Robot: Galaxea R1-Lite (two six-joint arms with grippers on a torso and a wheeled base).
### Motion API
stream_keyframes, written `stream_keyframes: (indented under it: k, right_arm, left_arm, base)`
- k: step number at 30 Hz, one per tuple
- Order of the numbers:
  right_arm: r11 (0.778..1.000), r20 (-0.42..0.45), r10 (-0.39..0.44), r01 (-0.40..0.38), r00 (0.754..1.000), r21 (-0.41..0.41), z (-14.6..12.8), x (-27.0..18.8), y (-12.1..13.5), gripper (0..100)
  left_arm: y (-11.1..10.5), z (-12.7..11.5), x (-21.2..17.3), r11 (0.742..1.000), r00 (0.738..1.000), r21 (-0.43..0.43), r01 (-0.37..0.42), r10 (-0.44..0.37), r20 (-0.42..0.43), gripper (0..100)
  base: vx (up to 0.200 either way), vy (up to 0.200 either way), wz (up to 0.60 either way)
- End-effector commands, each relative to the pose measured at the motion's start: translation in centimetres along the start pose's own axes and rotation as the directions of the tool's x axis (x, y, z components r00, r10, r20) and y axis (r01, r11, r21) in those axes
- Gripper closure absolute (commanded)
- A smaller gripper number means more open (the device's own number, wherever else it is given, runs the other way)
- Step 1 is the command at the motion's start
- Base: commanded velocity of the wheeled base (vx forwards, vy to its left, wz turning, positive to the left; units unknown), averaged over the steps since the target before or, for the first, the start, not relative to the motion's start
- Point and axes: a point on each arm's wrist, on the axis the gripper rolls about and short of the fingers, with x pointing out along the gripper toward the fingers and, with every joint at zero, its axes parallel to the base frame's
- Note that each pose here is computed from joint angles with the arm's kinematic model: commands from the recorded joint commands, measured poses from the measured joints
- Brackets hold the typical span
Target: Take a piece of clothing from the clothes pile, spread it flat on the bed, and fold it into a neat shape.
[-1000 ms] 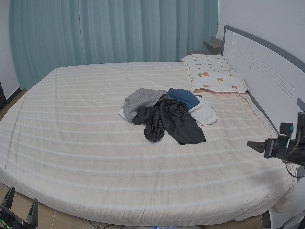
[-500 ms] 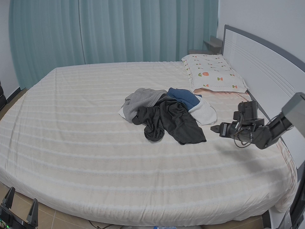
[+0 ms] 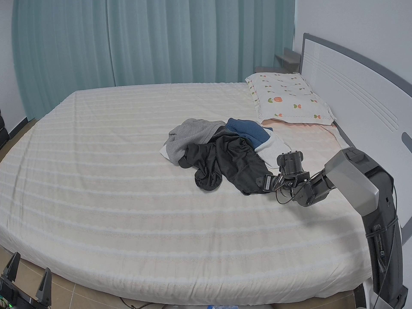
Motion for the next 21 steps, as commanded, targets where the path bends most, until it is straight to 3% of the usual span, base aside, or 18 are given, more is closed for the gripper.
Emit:
stream_keyframes:
  k: [1, 2, 17, 21]
  right_arm:
    - [1.000, -0.013, -0.003, 0.003, 1.000, -0.004, -0.9, 0.7, 0.0, 0]
    - [1.000, -0.014, -0.003, 0.003, 1.000, -0.006, -0.9, 0.7, 0.0, 100]
    - [1.000, 0.005, 0.018, -0.018, 1.000, 0.000, -0.2, 0.6, 0.5, 100]
    - [0.989, 0.024, 0.069, -0.071, 0.997, 0.126, 1.9, -1.7, 0.9, 100]
  left_arm:
    - [0.0, -0.5, 0.0, 1.000, 1.000, 0.000, 0.001, -0.001, 0.000, 0]
    - [0.0, -0.5, 0.0, 1.000, 1.000, 0.000, 0.001, -0.001, 0.002, 0]
    - [0.0, -0.5, 0.0, 1.000, 1.000, 0.000, 0.001, -0.001, 0.002, 0]
    - [0.0, -0.5, 0.0, 1.000, 1.000, 0.000, -0.001, 0.001, 0.000, 0]
  base:
    - [0.000, 0.000, 0.00]
    - [0.000, 0.000, 0.00]
    - [0.000, 0.000, 0.00]
    - [0.000, 0.000, 0.00]
